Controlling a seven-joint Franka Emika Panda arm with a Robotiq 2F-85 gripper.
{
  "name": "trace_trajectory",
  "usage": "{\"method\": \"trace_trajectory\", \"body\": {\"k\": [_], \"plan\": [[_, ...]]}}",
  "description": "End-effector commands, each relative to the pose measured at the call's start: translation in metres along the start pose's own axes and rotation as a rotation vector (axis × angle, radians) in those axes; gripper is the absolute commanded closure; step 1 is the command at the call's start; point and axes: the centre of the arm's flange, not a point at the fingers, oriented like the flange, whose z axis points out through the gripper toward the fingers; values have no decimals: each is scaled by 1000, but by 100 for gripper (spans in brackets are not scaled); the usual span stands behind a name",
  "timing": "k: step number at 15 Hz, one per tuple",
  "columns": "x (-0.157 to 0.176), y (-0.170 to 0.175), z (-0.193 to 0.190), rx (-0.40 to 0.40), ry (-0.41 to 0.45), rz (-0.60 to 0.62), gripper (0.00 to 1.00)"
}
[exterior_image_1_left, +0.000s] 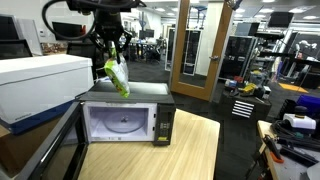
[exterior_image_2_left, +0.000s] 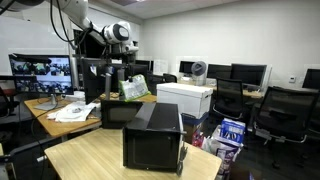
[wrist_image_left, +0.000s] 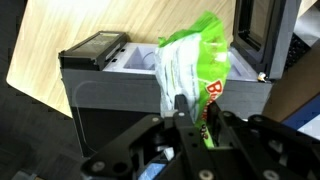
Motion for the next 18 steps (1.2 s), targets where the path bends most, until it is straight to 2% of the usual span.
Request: {"method": "trace_trajectory", "body": {"k": [1,4,11,14,18], "plan": [[33,4,-12,40,-58,8,92],[60,4,-14,24,-66,59,92],[99,1,1,-64,-46,147,92],[109,-3,10,-52,-52,154,92],[121,1,29,6,-39,159,92]]}}
